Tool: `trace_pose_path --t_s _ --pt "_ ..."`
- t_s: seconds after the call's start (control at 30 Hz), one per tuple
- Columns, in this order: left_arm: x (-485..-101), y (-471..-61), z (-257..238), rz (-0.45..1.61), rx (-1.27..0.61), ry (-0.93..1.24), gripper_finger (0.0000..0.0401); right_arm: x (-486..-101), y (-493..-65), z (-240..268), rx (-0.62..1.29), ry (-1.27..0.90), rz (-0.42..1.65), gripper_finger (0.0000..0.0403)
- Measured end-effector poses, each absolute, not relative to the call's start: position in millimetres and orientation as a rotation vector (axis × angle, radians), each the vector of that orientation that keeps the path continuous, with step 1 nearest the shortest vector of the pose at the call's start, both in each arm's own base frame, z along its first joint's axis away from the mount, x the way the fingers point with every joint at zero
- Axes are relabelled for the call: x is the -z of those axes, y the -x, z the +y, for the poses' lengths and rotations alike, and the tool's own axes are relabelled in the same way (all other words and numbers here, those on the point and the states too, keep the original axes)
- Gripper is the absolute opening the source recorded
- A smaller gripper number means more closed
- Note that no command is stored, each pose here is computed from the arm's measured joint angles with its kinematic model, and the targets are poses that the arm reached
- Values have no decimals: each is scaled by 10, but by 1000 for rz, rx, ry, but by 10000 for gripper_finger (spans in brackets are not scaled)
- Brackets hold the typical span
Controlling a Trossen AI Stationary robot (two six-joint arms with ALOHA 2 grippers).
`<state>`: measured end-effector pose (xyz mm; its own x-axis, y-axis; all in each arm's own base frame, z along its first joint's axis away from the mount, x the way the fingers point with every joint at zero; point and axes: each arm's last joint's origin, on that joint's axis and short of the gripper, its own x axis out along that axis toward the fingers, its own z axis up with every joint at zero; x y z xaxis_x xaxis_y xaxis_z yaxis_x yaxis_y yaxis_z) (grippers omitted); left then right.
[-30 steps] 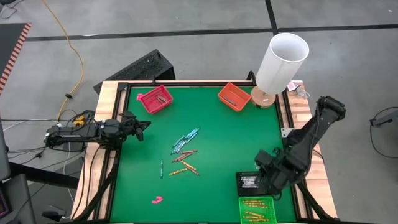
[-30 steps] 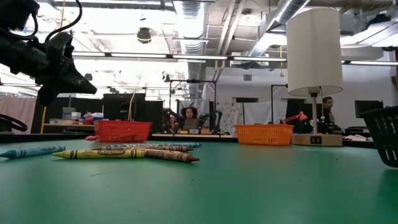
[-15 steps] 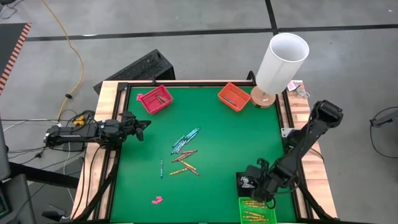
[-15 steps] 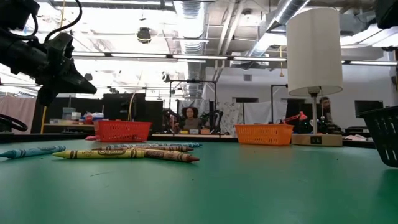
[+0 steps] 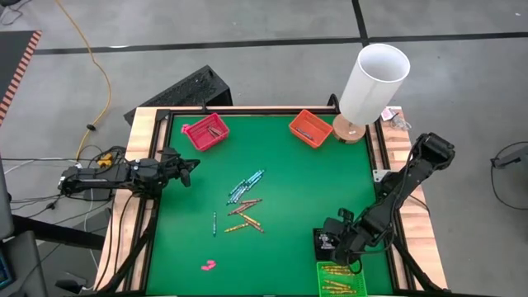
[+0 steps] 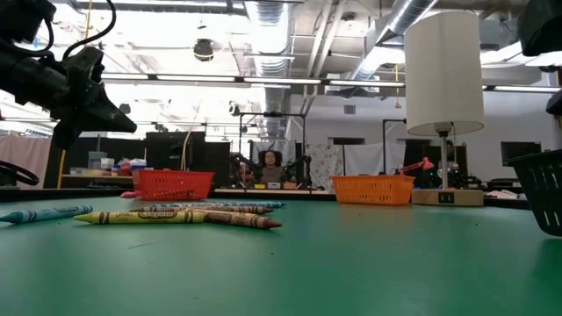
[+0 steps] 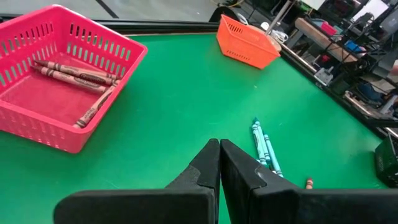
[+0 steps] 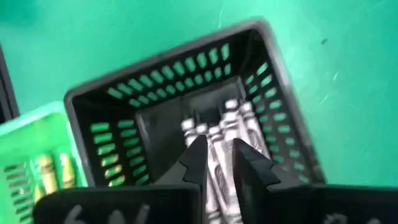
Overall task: Sort crayons
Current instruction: Put the black crayon into the black bin, then put the blue crayon into the orange bin
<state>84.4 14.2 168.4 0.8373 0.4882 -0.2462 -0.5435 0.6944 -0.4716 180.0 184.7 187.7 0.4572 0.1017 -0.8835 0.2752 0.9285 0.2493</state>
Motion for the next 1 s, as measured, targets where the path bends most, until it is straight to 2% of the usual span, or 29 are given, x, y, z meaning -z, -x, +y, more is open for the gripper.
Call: trace_pose_path --t_s 0.2,0.43,0.7,1.0 --pt "-1684 -844 141 104 -576 560 0 -1954 -1808 1879 21 -436 1123 86" --pt "-1684 -844 142 104 -577 560 0 -2436 -2015 1725 -35 -472 947 86" --pt "-1684 -844 141 105 -573 561 0 -2736 -2477 1125 116 -274 713 87" --pt "-1684 -845 140 106 -570 562 0 -2801 -2815 230 94 -182 651 87"
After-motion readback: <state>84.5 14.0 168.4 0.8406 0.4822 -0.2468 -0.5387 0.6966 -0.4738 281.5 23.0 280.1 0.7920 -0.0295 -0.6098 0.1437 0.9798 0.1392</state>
